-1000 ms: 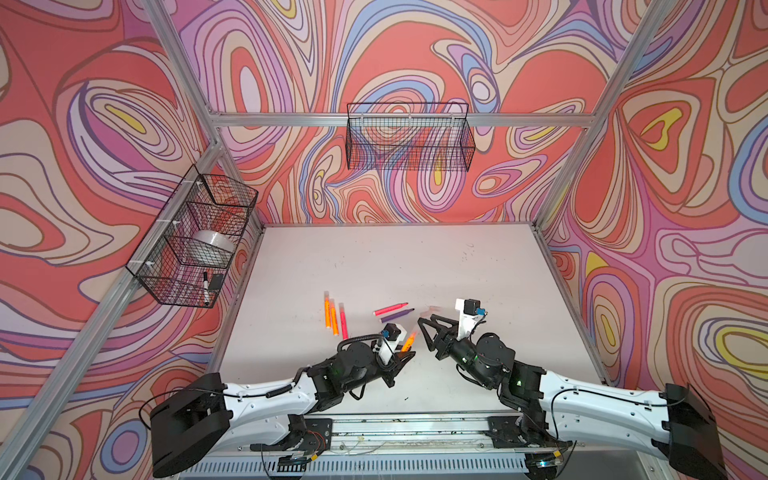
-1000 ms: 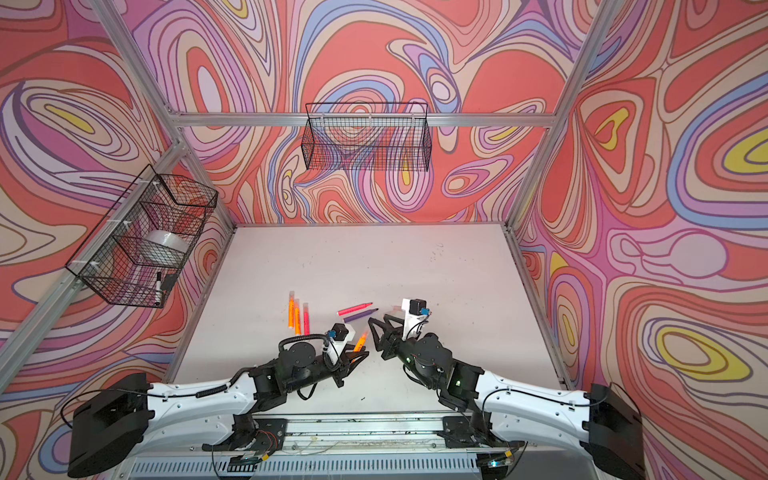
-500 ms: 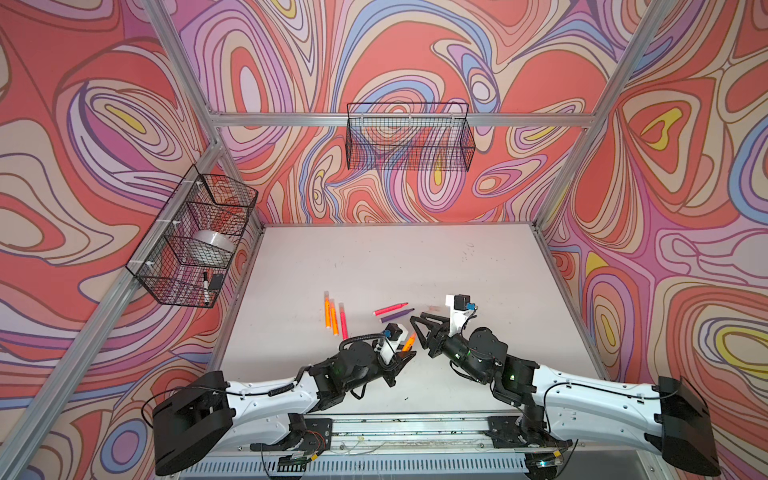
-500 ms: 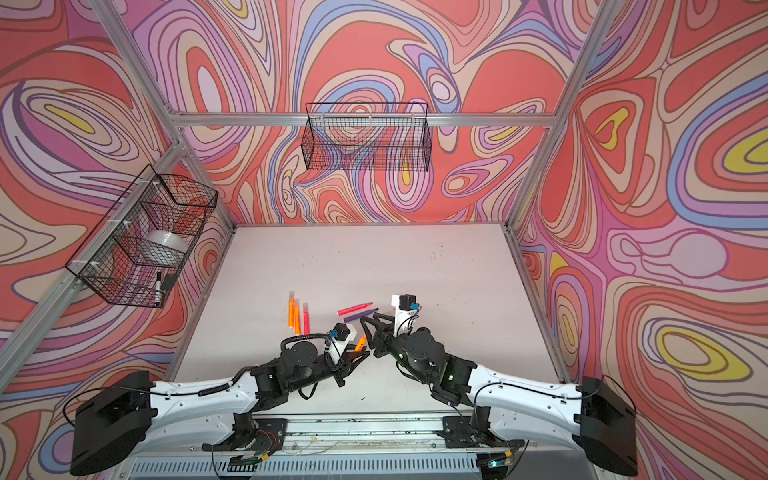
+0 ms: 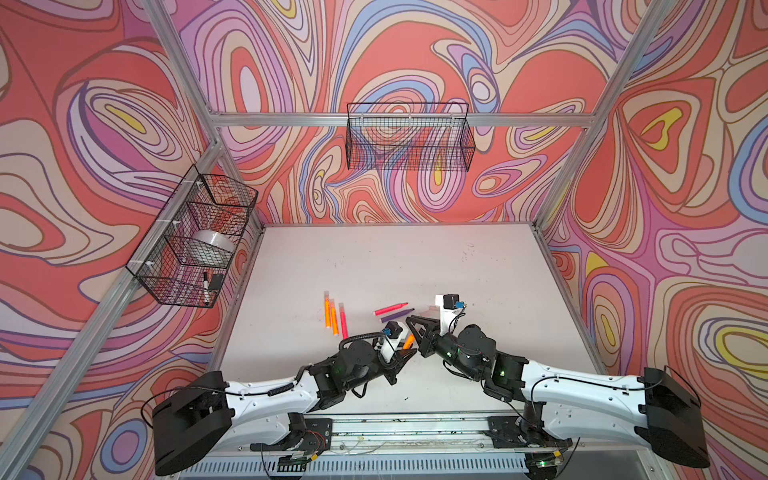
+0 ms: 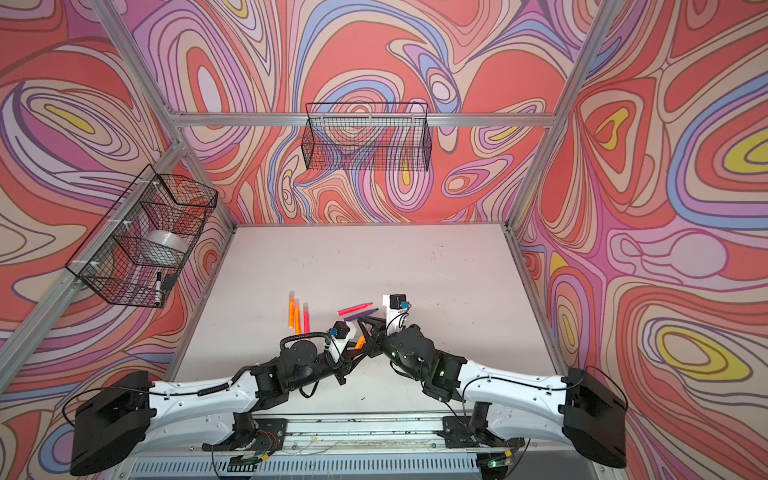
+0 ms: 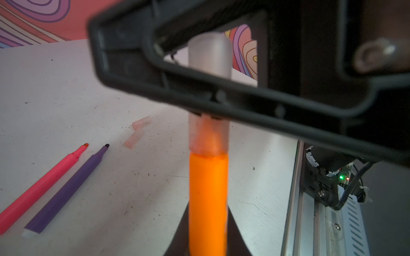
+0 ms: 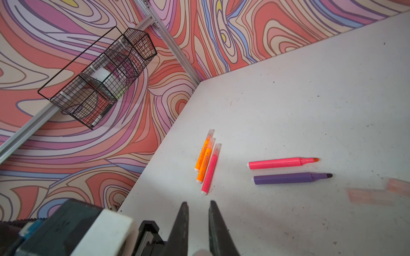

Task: Insert the pens into the pen caps
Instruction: 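Press the cap down with the right gripper while the left holds the marker, then withdraw the right gripper while the left carries the capped marker toward the others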

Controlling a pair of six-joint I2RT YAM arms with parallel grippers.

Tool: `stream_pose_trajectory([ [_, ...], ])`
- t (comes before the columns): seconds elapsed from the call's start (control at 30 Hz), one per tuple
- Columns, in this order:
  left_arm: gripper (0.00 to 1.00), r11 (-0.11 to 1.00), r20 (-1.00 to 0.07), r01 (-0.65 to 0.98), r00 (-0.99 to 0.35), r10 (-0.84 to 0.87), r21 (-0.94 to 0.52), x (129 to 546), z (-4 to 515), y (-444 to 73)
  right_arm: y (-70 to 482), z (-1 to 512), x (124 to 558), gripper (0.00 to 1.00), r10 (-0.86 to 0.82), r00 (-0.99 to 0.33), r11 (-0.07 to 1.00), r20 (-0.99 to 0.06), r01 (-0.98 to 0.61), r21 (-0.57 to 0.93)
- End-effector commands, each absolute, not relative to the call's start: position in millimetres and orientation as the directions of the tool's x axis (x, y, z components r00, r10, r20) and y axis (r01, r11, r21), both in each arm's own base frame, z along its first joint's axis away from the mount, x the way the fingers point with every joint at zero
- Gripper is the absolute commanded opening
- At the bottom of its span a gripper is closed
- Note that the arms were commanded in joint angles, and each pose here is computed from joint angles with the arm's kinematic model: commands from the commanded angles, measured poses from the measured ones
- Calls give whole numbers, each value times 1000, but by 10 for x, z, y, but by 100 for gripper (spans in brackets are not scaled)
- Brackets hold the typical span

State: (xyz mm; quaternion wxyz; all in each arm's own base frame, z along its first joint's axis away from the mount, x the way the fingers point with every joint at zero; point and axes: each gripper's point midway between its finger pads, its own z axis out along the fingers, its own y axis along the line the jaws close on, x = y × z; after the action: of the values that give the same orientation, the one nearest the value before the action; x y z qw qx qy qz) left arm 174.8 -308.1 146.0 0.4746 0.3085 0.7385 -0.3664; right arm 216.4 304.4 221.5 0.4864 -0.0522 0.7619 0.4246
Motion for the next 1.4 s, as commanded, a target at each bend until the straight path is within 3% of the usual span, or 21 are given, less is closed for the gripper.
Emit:
stream_pose_trajectory([
  [0.0,0,577,-937,776,-345,53,-254,1838,1616,-3061,3150,2250,2102,0,301,-531,606,-792,-534,589],
  [0.2,0,498,-911,779,-407,-61,-381,1965,1875,-2987,3272,2107,1994,0,289,-562,530,-775,-580,618],
  [0.33,0,337,-896,832,-429,-112,-440,1899,2171,-3013,3370,2103,1888,0,279,-567,457,-775,-631,627],
  [0.5,0,173,-912,895,-399,-97,-410,1678,2437,-3087,3406,2088,1808,0,261,-564,418,-784,-666,618],
  [0.57,0,207,-921,897,-377,-99,-389,1713,2458,-3058,3384,2063,1816,0,261,-566,430,-782,-657,620],
  [0.7,0,481,-945,818,-319,-76,-315,2100,2385,-2846,3362,1905,1892,0,255,-602,522,-756,-573,632],
  [0.8,0,639,-969,733,-230,-91,-234,2328,2441,-2623,3395,1658,1904,0,244,-660,621,-710,-456,637],
  [0.9,0,753,-986,640,-150,-71,-151,2478,2504,-2450,3541,1503,1811,0,215,-697,651,-684,-420,632],
  [1.03,0,775,-988,615,-122,-90,-147,2502,2535,-2396,3621,1437,1768,0,224,-706,670,-672,-389,632],
  [1.37,0,715,-975,668,-199,-94,-206,2341,2412,-2447,3475,1543,1839,0,245,-647,726,-722,-371,579],
])
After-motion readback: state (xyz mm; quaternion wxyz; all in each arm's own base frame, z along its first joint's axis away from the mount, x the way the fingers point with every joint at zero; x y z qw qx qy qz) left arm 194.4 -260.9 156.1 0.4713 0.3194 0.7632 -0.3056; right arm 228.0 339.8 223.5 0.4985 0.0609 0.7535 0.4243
